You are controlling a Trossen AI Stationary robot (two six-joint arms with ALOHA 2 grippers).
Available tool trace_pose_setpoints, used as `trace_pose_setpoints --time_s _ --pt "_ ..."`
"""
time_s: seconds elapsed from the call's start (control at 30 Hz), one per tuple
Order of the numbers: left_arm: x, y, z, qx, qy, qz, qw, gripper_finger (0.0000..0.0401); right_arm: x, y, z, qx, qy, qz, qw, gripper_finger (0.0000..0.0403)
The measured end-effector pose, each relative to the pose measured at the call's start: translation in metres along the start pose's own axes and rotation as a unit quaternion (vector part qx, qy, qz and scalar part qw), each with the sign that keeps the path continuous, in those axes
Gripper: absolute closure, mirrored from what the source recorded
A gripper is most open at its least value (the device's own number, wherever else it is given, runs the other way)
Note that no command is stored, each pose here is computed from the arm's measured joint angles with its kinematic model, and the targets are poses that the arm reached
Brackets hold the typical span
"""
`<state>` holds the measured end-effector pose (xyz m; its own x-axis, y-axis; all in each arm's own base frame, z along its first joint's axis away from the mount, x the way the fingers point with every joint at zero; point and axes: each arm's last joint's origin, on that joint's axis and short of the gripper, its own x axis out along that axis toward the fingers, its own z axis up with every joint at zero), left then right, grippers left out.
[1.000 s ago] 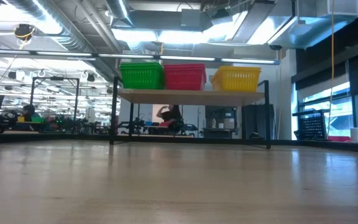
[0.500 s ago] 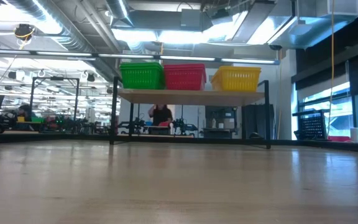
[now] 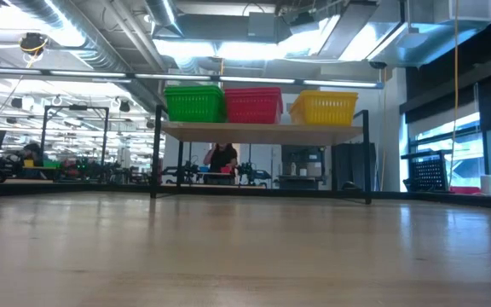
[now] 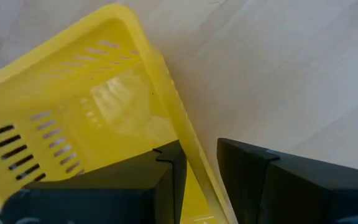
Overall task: Stack baskets on shelf by color
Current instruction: Stack the yellow bin on top of the yellow bins on the shelf
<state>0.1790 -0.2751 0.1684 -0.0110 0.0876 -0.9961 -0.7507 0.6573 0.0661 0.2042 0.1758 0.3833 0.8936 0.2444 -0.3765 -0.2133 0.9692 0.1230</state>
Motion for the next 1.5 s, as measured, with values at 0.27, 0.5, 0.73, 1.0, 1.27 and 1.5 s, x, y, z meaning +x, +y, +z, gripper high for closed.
trace_pose_setpoints --time_s 0.27,0.5,0.73,1.0,1.27,1.5 --pt "0.005 -0.005 0.015 0.046 0.003 0.007 0.999 0.0362 0.0 0.0 0.0 0.0 0.0 0.0 1.0 0.0334" --pt "0.005 -0.014 0.047 0.15 0.007 -0.006 0.989 0.04 0.0 0.0 0.0 0.0 0.0 0.0 1.0 0.0334" --pt "-0.01 -0.028 0.095 0.383 -0.014 -0.035 0.923 0.0401 0.0 0.0 0.0 0.0 0.0 0.0 1.0 0.0334" --pt "-0.031 -0.039 0.151 0.639 -0.098 -0.027 0.763 0.0401 0.0 0.0 -0.001 -0.002 0.004 -0.001 1.0 0.0334" --pt "-0.031 -0.036 0.207 0.718 -0.151 -0.017 0.679 0.0401 0.0 0.0 -0.001 -0.003 0.004 -0.001 1.0 0.0334" --pt "-0.027 -0.034 0.233 0.775 -0.167 -0.005 0.61 0.0401 0.0 0.0 -0.001 -0.003 0.004 -0.001 1.0 0.0334"
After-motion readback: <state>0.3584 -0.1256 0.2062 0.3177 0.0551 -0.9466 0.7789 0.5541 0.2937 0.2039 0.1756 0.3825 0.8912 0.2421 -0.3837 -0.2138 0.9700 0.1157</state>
